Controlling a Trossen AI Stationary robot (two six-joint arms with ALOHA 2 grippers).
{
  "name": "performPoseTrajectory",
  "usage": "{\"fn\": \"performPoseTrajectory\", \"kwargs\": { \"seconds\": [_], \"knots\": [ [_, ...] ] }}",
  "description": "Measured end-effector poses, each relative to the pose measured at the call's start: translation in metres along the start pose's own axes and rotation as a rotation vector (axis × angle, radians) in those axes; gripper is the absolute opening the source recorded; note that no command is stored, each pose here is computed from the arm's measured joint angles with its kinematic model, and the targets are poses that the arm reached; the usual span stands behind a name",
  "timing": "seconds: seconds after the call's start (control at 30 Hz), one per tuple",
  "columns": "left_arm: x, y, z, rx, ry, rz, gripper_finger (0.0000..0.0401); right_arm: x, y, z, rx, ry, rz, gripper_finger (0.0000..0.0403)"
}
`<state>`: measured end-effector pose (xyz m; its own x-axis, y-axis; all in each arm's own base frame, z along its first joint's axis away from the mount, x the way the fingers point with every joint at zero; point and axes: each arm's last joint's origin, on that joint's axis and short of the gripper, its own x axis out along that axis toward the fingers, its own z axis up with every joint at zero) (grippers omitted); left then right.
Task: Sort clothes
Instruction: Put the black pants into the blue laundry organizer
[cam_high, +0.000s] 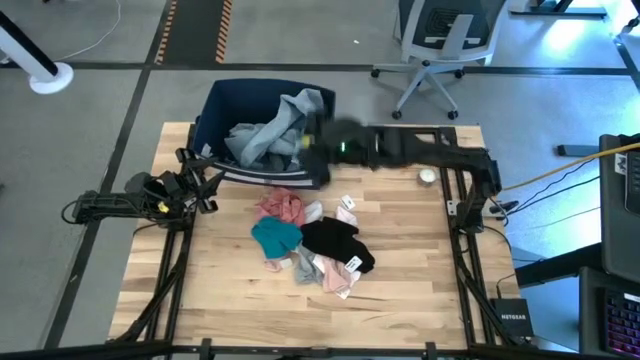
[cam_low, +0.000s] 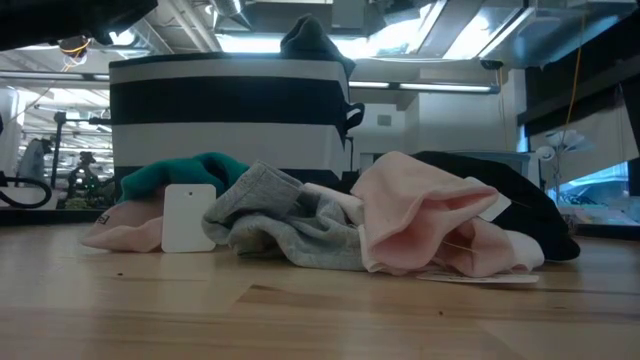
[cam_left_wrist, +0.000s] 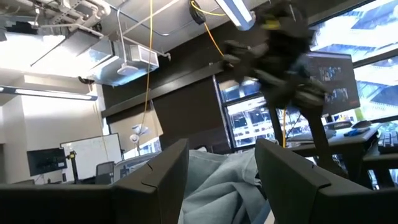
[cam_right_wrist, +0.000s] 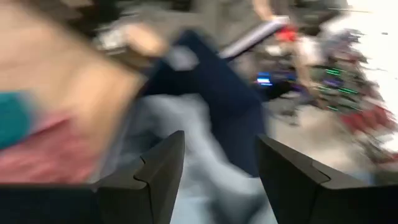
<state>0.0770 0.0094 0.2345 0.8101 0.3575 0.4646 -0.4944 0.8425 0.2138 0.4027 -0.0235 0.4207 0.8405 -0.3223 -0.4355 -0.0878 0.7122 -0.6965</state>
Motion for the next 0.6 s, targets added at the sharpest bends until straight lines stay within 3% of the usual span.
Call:
{"fn": "performPoseTrajectory", "kwargs": {
  "seconds": [0.23, 0.37, 0.6],
  "knots": [
    [0.0, 0.001, 0.002, 0.008, -0.018, 0.008, 0.018, -0.011, 0.105, 0.009, -0.179, 0.19, 0.326, 0.0211],
    [0.0, 0.001, 0.002, 0.008, -0.016, 0.008, 0.018, -0.01, 0.168, -0.001, -0.19, 0.271, 0.422, 0.0211],
    [0.0, 0.001, 0.002, 0.008, -0.016, 0.008, 0.018, -0.02, 0.262, -0.018, -0.187, 0.233, 0.495, 0.0211]
  ]
}}
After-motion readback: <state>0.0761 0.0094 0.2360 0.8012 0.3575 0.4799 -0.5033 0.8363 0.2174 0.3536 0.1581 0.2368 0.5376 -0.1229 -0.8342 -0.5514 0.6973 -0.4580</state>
